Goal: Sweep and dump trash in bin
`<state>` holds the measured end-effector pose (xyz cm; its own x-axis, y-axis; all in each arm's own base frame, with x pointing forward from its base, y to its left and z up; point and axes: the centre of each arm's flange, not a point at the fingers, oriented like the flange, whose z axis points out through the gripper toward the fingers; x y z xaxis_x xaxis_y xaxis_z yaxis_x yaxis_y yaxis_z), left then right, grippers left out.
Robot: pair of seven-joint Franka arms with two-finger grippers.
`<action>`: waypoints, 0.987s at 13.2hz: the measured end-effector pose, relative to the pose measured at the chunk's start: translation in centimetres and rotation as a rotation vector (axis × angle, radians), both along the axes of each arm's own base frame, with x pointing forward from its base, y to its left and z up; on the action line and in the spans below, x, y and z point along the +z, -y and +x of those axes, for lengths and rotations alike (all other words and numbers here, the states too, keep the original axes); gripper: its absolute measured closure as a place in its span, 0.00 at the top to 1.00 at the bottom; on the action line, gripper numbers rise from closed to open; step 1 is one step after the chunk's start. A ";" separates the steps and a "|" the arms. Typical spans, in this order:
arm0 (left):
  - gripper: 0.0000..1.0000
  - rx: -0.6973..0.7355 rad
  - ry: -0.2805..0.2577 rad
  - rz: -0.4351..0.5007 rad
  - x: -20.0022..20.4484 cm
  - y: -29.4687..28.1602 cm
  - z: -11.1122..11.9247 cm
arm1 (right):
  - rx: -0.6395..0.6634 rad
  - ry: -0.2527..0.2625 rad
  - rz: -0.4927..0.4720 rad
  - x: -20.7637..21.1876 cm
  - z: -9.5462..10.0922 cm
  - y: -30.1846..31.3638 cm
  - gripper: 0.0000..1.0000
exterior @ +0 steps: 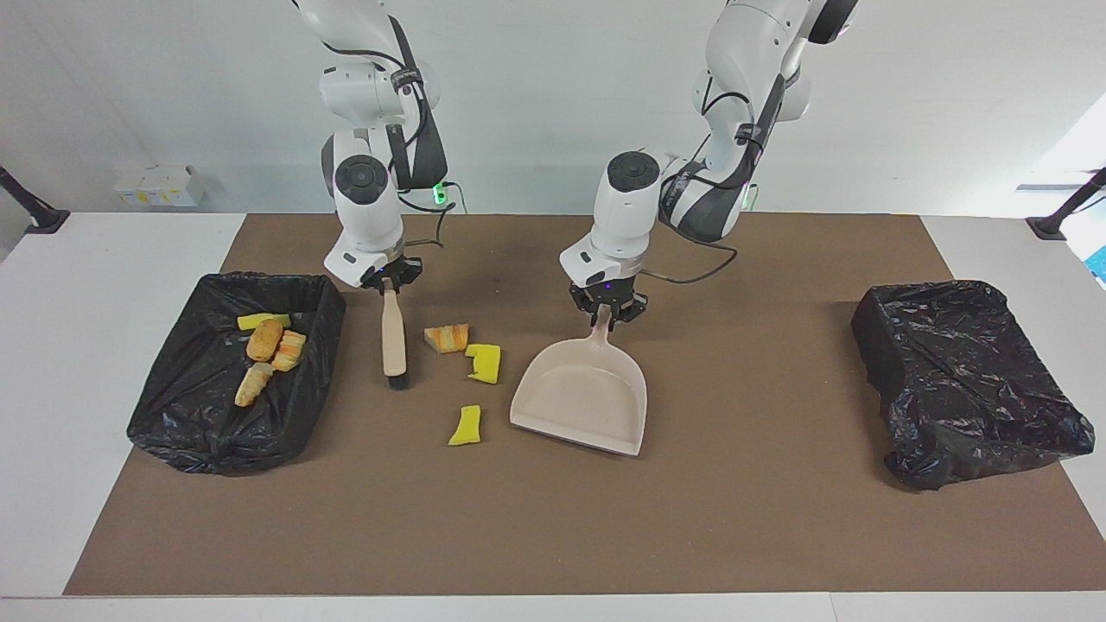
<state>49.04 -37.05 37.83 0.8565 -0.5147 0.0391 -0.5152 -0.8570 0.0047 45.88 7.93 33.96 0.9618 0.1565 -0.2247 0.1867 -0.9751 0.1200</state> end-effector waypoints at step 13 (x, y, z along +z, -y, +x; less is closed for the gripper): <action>0.31 -0.640 -0.150 0.139 2.4 -4.5 -0.5 | -0.272 0.012 0.058 -0.5 -1.4 -9.0 0.25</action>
